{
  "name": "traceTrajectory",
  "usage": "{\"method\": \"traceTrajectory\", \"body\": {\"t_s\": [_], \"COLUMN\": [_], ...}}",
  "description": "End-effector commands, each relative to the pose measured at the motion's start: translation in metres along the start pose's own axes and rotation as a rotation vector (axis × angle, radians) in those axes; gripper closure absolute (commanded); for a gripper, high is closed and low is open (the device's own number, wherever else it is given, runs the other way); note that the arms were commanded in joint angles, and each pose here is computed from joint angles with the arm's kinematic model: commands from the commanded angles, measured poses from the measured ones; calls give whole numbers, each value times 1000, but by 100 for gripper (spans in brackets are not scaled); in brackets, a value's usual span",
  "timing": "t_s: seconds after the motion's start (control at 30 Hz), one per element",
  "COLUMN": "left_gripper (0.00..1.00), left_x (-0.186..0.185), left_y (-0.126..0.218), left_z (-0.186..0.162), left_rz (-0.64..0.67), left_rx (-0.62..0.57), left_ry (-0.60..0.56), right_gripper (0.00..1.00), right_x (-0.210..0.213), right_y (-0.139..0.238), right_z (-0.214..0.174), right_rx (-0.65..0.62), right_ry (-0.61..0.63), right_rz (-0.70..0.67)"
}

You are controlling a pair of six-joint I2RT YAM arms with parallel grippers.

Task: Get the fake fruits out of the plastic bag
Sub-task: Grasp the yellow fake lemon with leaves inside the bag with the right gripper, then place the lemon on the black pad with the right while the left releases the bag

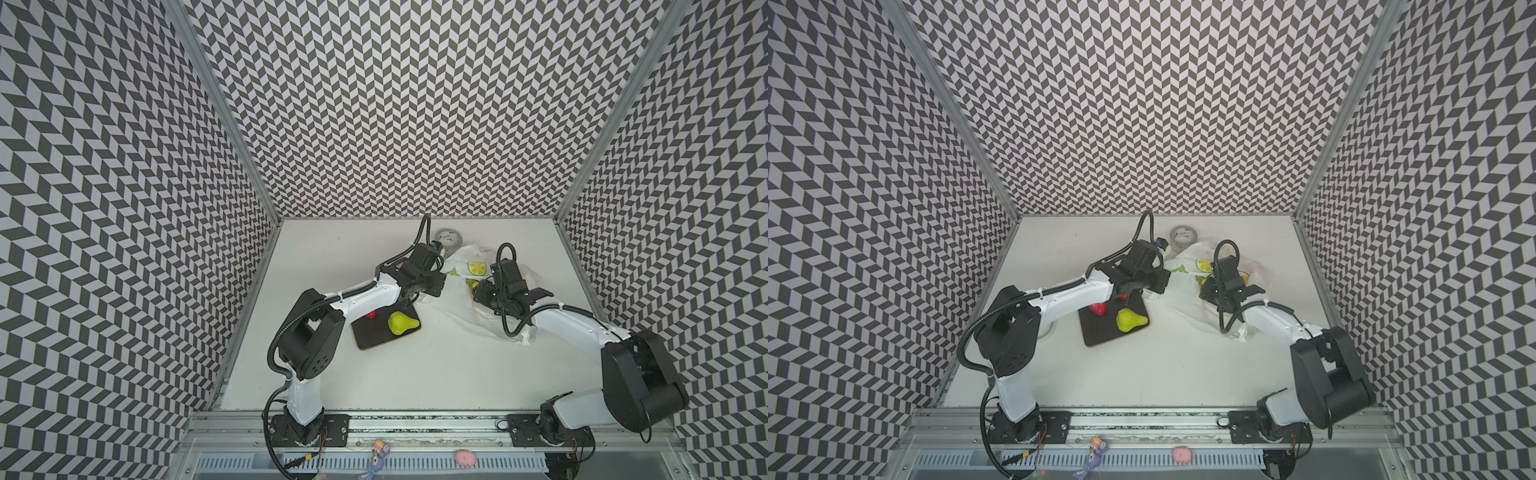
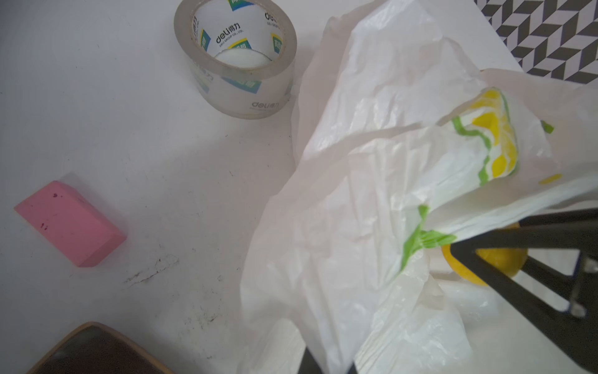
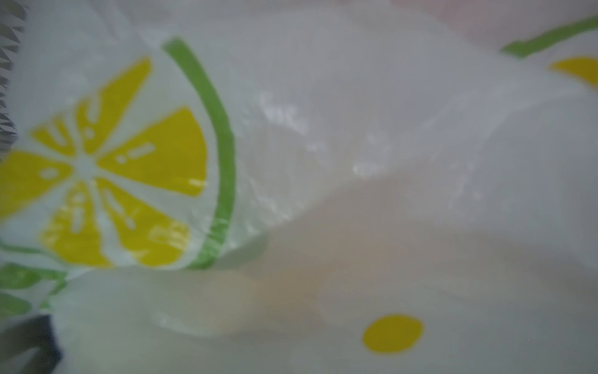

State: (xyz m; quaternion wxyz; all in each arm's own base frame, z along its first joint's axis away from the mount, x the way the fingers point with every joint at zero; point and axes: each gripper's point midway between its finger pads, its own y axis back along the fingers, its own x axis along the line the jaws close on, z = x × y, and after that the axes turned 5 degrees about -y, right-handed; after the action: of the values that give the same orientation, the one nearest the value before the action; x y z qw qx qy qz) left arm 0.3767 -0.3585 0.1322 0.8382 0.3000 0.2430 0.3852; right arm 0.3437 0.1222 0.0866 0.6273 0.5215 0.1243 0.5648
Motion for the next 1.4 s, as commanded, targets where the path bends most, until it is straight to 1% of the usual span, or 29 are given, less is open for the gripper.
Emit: {"method": "traceTrajectory", "body": {"t_s": [0.0, 0.2, 0.27, 0.4, 0.47, 0.57, 0.6, 0.7, 0.8, 0.9, 1.07, 1.13, 1.27, 1.37], "left_gripper": [100, 100, 100, 100, 96, 86, 81, 66, 51, 41, 33, 31, 30, 30], "left_x": [3, 15, 15, 13, 12, 12, 12, 11, 9, 7, 4, 4, 5, 4], "left_y": [2, -5, -9, -15, -16, -15, -15, -11, -4, 5, 20, 26, 39, 52], "left_z": [25, 30, 30, 27, 26, 25, 25, 24, 27, 30, 41, 46, 58, 68], "left_rz": [11, 36, 36, 22, 19, 18, 16, 11, 3, -8, -27, -27, -28, -34], "left_rx": [-71, -72, -64, -50, -47, -44, -43, -45, -63, -83, -120, -136, -175, -210], "left_ry": [23, 49, 48, 48, 48, 47, 46, 48, 48, 43, 40, 40, 45, 46], "right_gripper": [54, 54, 54, 53, 53, 53, 53, 53, 53, 52, 52, 52, 52, 52], "right_x": [-18, -30, -24, 2, 12, 26, 31, 42, 46, 49, 54, 55, 52, 50], "right_y": [12, 36, 46, 69, 82, 102, 109, 133, 157, 177, 193, 195, 185, 173], "right_z": [-8, -11, -11, -7, -5, -3, -2, 6, 18, 26, 32, 33, 28, 19], "right_rx": [11, -9, -18, -48, -64, -96, -110, -176, -272, -344, -384, -387, -343, -283], "right_ry": [47, 71, 93, 188, 231, 277, 287, 300, 289, 273, 264, 266, 271, 274], "right_rz": [-54, -72, -30, 119, 177, 263, 291, 358, 401, 435, 469, 473, 446, 433]}}
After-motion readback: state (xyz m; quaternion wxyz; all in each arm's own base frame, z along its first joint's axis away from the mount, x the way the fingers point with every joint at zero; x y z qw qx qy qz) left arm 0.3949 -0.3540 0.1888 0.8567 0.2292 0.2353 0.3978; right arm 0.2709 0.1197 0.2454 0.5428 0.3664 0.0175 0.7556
